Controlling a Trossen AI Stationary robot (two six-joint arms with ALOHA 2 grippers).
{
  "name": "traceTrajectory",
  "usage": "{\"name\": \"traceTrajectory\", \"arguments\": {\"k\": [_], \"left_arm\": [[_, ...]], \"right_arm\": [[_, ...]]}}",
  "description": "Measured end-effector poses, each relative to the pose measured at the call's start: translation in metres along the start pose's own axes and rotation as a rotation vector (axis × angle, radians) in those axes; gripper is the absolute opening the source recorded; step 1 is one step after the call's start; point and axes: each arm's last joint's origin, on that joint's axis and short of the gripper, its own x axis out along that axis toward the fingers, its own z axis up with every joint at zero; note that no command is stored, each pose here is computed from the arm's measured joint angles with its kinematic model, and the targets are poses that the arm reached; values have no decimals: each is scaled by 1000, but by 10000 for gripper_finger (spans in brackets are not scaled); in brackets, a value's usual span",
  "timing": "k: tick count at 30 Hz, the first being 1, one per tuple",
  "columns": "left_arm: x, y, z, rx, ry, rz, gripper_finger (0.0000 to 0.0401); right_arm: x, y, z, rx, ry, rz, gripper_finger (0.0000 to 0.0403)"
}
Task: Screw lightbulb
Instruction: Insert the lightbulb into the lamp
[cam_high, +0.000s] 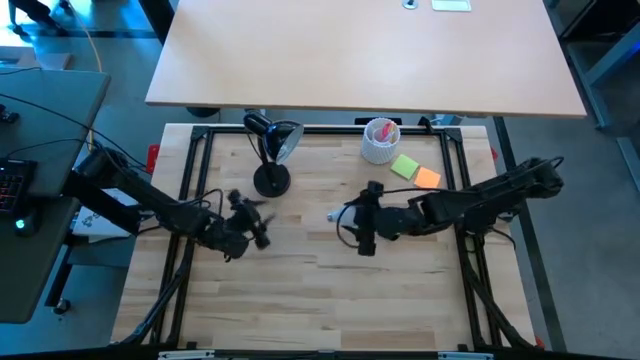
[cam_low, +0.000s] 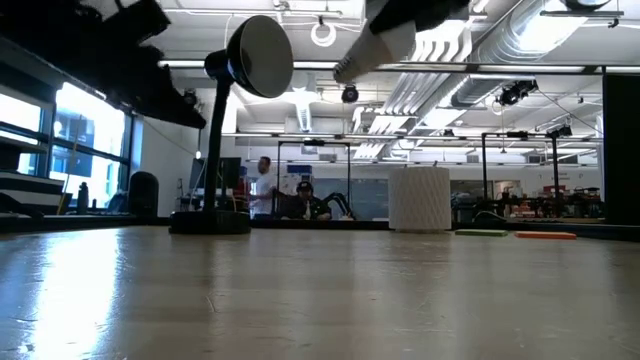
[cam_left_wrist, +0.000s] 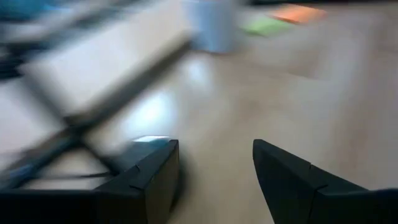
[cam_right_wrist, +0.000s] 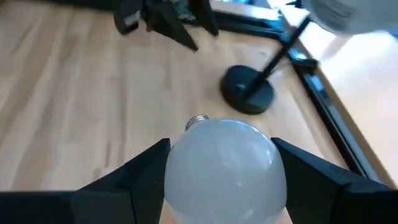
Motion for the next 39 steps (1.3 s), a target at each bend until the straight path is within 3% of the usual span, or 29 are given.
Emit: {"name": "traceTrajectory", "arguments": {"k": [3, 6, 12, 15, 18, 24, 29, 34, 39], "left_arm": [[9, 16, -6, -72, -51, 224, 202], [25, 33, -12, -120, -81, 393, 202], [52, 55, -24, -131, -44, 566, 207], [65, 56, -17, -138, -15, 510, 219], [79, 59, -1, -125, -32, 324, 234], [93, 85, 9, -207, -75, 422, 254], [103, 92, 13, -262, -112, 319, 254], [112, 100, 21, -281, -195, 318, 233], [114, 103, 26, -303, -241, 264, 163]], "right_arm": [[5, 5, -19, 77, -92, -47, 251], [5, 13, -23, 143, -242, -65, 251], [-1, 24, -20, 104, -360, -67, 251], [-3, 26, -17, 69, -366, -66, 251], [-4, 25, -16, 55, -377, -70, 251], [-7, 27, -15, 50, -385, -60, 251], [-8, 30, -16, 37, -382, -44, 251], [-8, 30, -16, 42, -382, -48, 251], [-10, 33, -16, 61, -385, -33, 251]]}}
